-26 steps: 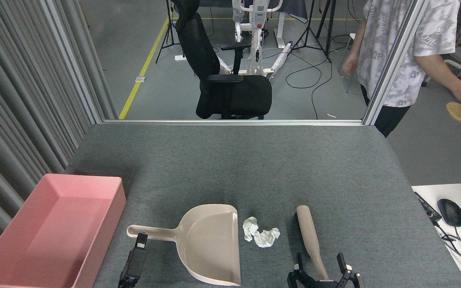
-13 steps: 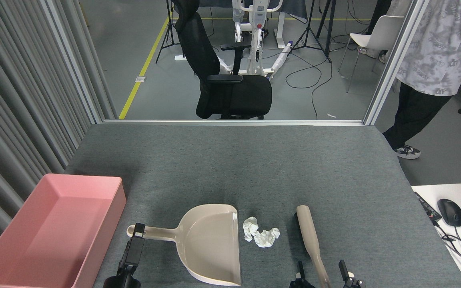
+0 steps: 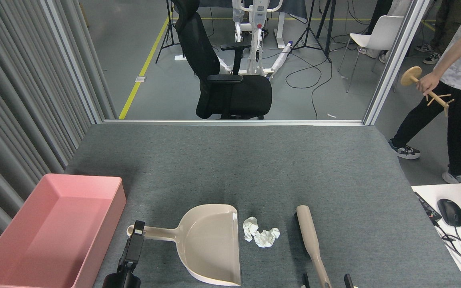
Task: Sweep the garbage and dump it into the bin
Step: 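Grasp the dustpan handle with the left gripper and the brush handle with the right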
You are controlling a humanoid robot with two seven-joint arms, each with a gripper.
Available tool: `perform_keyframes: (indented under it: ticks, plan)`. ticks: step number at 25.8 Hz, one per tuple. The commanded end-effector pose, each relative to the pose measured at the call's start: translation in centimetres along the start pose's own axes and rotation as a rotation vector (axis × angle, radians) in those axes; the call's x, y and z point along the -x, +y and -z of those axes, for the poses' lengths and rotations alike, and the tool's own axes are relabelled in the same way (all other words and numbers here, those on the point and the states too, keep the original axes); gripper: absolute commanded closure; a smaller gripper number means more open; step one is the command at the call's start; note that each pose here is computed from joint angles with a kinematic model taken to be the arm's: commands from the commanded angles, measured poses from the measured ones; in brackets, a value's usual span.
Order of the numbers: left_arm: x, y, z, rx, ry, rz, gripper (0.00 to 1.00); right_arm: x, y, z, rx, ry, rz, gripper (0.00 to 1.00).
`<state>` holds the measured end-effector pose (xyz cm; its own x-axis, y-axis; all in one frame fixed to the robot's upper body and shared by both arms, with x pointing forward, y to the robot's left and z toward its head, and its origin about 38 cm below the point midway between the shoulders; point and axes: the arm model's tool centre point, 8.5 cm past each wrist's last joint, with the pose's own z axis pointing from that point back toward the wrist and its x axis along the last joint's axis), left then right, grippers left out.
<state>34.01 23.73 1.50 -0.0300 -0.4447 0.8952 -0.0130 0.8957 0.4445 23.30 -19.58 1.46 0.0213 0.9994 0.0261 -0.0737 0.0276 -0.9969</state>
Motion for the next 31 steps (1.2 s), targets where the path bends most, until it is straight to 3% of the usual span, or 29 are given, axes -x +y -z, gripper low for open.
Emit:
perform_keyframes:
  ticks: [1, 16, 31]
  plan:
    - [0.0, 0.0, 0.2, 0.001, -0.003, -0.001, 0.00, 0.1, 0.9, -1.8, 0.001, 0.029, 0.035, 0.01]
    - [0.4, -0.3, 0.7, 0.007, 0.008, -0.003, 0.00, -0.3, 3.2, -2.7, -0.047, 0.079, 0.055, 0.01]
    - [1.4, -0.6, 2.6, 0.014, 0.031, -0.008, 0.00, -0.8, 3.7, -1.6, -0.053, 0.072, 0.069, 0.01]
